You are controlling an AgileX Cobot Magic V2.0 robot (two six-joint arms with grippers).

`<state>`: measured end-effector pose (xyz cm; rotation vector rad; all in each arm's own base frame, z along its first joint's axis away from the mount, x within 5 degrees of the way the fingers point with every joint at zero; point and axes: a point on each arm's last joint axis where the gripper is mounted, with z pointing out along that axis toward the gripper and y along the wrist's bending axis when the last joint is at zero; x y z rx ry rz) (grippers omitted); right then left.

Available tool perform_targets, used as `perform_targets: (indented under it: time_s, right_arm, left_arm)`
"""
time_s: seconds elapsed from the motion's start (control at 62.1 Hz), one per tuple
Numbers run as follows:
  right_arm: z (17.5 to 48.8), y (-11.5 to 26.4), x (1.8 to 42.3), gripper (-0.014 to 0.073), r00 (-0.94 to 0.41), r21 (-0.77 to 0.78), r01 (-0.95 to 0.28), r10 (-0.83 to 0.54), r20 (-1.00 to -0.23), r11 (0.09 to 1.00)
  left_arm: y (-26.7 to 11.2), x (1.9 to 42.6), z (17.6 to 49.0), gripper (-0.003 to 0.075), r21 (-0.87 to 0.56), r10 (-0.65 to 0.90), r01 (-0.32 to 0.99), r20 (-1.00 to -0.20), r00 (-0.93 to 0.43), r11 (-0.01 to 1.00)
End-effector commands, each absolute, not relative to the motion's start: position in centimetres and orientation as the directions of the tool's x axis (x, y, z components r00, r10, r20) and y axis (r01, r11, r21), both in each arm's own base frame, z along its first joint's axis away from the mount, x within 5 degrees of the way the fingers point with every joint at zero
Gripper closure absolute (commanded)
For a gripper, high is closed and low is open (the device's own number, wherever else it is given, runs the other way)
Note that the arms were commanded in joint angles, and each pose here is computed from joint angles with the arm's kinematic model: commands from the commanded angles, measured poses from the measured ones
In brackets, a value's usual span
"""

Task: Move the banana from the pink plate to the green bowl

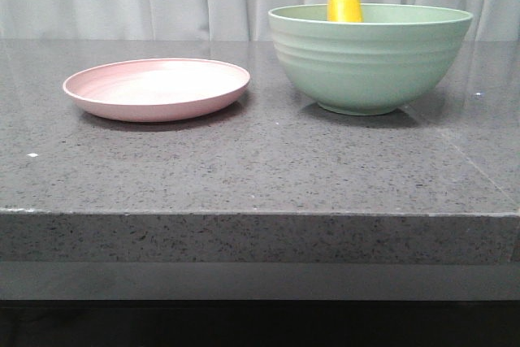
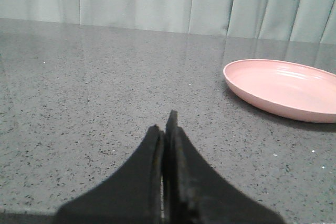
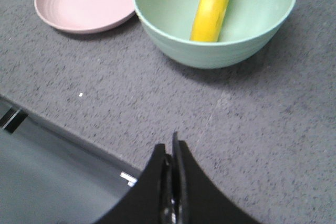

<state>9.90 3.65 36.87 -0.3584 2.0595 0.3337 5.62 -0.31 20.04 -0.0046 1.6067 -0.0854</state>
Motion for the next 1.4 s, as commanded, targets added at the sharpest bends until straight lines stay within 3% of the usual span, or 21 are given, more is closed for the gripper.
perform_targets:
  time_s: [0.0, 0.161, 0.338, 0.531, 0.805, 1.046, 1.384]
  right_arm:
    - [37.3, 3.0, 9.3, 0.0666, -0.302, 0.055, -0.324, -0.048, -0.952, 0.944]
    - [33.2, 1.9, 6.5, 0.0666, -0.051, 0.074, -0.224, 0.064, -0.997, 0.972]
    - [29.3, 1.2, 5.1, 0.0666, 0.061, 0.077, -0.170, 0.089, -0.994, 0.982]
    - [27.0, 0.9, 4.7, 0.0666, 0.079, 0.072, -0.141, 0.084, -0.993, 0.987]
    - [24.5, 0.0, 4.5, 0.0666, 0.127, 0.125, -0.010, 0.125, -0.984, 0.992]
    - [21.3, 0.0, 5.4, 0.0666, 0.186, 0.084, -0.023, 0.087, -0.979, 0.996]
    - [20.8, 0.2, 5.4, 0.0666, 0.118, 0.082, -0.047, 0.087, -0.989, 0.996]
  left_arm:
    - [-0.3, 5.5, 20.8, 0.0741, -0.063, -0.067, 0.058, -0.996, 0.065, 0.996]
    - [-0.3, 5.5, 20.8, 0.0741, -0.063, -0.067, 0.058, -0.996, 0.065, 0.996]
    - [-0.3, 5.5, 20.8, 0.0741, -0.063, -0.067, 0.058, -0.996, 0.065, 0.996]
    - [-0.3, 5.5, 20.8, 0.0741, -0.063, -0.067, 0.058, -0.996, 0.065, 0.996]
    - [-0.3, 5.5, 20.8, 0.0741, -0.063, -0.067, 0.058, -0.996, 0.065, 0.996]
    - [-0.3, 5.5, 20.8, 0.0741, -0.063, -0.067, 0.058, -0.996, 0.065, 0.996]
    - [-0.3, 5.5, 20.8, 0.0741, -0.063, -0.067, 0.058, -0.996, 0.063, 0.996]
